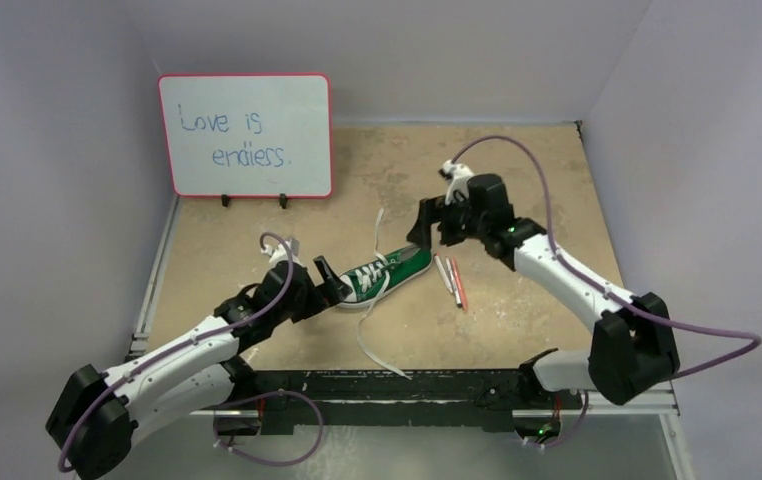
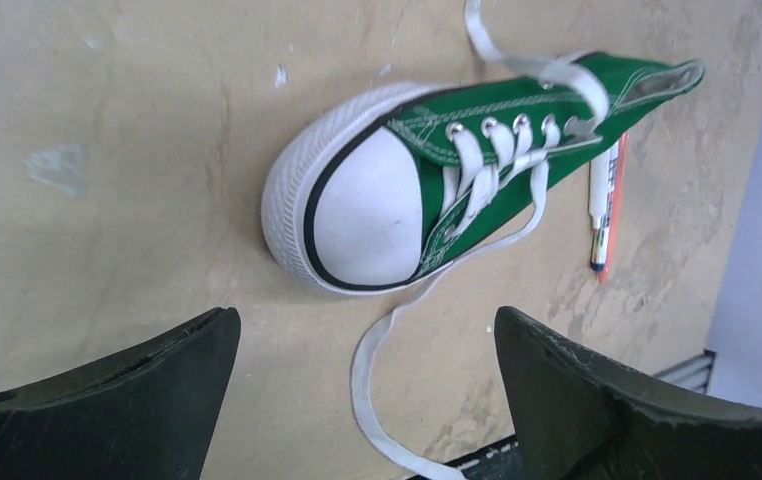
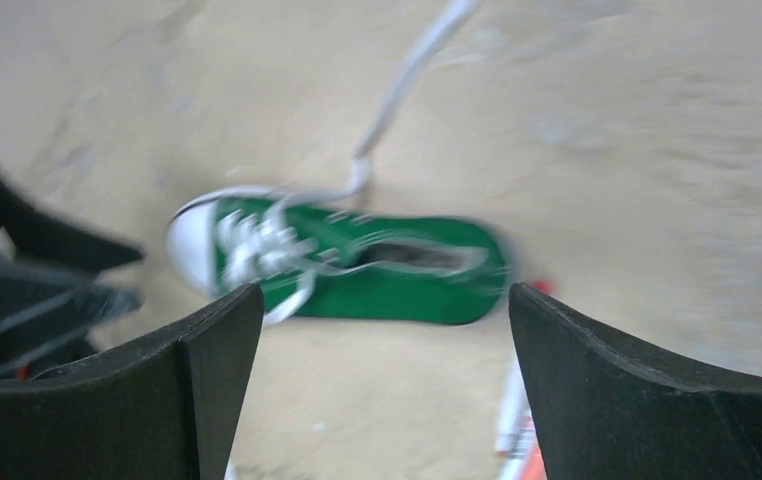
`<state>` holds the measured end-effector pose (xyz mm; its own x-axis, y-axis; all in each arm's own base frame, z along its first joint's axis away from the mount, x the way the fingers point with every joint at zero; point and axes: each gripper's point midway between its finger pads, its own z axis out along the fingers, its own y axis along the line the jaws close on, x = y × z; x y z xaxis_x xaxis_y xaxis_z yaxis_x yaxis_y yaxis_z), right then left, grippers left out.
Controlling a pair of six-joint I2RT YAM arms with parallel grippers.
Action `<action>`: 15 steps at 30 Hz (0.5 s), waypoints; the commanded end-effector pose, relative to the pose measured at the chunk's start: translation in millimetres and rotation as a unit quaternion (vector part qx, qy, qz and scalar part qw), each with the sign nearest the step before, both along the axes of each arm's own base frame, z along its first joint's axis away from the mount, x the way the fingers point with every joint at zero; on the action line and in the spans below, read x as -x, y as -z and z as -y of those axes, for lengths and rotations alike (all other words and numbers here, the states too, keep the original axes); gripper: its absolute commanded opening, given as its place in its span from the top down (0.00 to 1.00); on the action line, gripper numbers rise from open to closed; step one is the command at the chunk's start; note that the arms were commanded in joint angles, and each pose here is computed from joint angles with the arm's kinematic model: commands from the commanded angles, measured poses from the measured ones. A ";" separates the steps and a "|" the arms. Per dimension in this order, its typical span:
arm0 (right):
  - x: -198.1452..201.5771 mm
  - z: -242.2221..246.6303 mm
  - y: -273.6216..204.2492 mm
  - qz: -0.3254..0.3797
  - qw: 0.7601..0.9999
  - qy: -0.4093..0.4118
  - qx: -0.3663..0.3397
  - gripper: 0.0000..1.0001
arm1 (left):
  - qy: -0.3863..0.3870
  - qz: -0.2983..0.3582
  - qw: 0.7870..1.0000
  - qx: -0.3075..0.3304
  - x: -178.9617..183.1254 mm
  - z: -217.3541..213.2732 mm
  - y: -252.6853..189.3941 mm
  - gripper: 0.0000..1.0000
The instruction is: Tie the shoes
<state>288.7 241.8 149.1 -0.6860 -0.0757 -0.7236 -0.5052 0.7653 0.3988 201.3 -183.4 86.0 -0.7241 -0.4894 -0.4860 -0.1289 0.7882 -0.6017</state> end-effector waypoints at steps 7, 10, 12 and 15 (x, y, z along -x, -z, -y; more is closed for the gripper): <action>-48.1 10.2 42.1 -0.077 0.997 -0.030 0.010 0.12 | 0.057 -0.016 0.987 0.152 -7.8 65.2 0.6 0.03; -49.7 -2.2 53.2 -0.088 0.995 -0.046 -0.004 0.23 | 0.047 -0.007 0.992 0.120 -25.7 66.6 3.7 0.04; -38.8 -6.7 61.5 -0.103 0.993 -0.055 -0.004 0.26 | 0.037 0.000 0.992 0.121 -36.9 67.1 3.6 0.04; -10.6 -23.9 65.8 -0.126 0.989 -0.078 -0.025 0.32 | 0.019 0.004 0.994 0.110 -55.5 58.5 9.2 0.04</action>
